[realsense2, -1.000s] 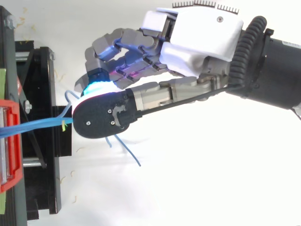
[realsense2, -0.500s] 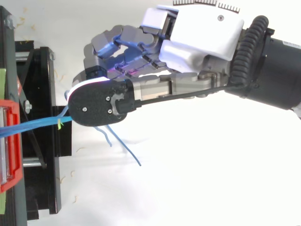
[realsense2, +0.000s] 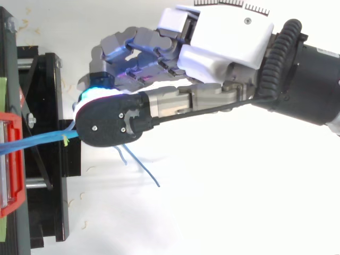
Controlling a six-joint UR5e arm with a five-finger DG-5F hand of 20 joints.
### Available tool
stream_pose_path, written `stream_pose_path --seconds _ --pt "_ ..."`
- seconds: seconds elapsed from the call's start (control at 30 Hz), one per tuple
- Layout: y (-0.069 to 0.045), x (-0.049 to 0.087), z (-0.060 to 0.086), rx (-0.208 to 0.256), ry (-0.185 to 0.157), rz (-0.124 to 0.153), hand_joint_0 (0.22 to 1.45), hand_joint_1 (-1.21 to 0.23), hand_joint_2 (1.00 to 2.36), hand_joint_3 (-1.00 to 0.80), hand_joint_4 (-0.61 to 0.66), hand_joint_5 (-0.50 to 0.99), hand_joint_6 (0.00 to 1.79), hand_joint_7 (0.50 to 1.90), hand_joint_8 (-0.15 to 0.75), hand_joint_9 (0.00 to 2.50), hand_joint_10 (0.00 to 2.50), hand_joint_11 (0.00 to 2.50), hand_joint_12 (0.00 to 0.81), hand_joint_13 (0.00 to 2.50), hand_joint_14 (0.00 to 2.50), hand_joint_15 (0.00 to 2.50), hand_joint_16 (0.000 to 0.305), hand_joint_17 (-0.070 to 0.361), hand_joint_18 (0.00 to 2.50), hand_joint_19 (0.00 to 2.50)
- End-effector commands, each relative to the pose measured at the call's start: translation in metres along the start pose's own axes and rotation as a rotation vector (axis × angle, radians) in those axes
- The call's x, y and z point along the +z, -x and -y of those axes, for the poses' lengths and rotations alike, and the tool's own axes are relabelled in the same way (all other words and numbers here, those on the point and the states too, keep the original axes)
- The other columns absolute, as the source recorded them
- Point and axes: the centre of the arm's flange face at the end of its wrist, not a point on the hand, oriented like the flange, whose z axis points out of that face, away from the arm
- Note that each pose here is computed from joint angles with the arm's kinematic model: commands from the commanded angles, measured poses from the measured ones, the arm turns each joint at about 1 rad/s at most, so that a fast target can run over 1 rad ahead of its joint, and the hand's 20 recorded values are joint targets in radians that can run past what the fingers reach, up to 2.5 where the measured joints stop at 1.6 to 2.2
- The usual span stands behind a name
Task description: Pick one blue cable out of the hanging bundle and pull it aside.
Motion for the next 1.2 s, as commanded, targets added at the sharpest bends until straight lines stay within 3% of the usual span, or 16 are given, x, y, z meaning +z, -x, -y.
stream_pose_path --seconds 0.0,0.17,0.4,0.57,0.77,0.97,1.17 --pt "-0.0006 0.0002 0.0001 0.001 0.002 0.001 0.46 -0.65 1.0 -0.5 0.16 -0.22 0.7 1.21 0.277 0.43 0.0 0.11 0.43 0.39 0.01 0.24 0.067 0.151 0.23 0.35" --pt "0.0 0.0002 0.0 0.001 0.003 0.007 0.46 -0.62 1.01 -0.37 0.14 -0.21 0.65 1.28 0.277 0.42 0.0 0.11 0.43 0.37 0.01 0.24 0.068 0.152 0.2 0.35" --pt "-0.0011 -0.0001 0.0001 0.0 0.003 0.006 0.49 -0.66 1.02 -0.17 0.12 -0.23 0.73 1.29 0.269 0.44 0.0 0.13 0.413 0.38 0.01 0.25 0.064 0.143 0.22 0.35" --pt "-0.001 -0.0002 0.0002 0.0 0.001 0.006 0.46 -0.74 1.0 -0.5 0.15 -0.24 0.76 1.21 0.278 0.43 0.0 0.14 0.426 0.39 0.01 0.23 0.066 0.149 0.24 0.34" --pt "-0.0011 -0.0001 0.0001 0.0 0.003 0.006 0.45 -0.79 1.0 -0.5 0.17 -0.24 0.77 1.18 0.284 0.43 0.0 0.14 0.432 0.41 0.01 0.23 0.067 0.151 0.29 0.32" --pt "-0.0005 -0.0001 0.0 0.0 0.003 0.012 0.55 -0.85 1.0 -0.5 0.11 -0.25 0.81 1.24 0.253 0.44 0.0 0.15 0.4 0.41 0.01 0.23 0.06 0.135 0.29 0.32" --pt "-0.0005 -0.0001 0.0 0.0 0.003 0.012 0.6 -0.79 1.01 -0.34 0.1 -0.23 0.85 1.27 0.256 0.55 0.01 0.2 0.388 0.47 0.01 0.26 0.057 0.129 0.33 0.36"
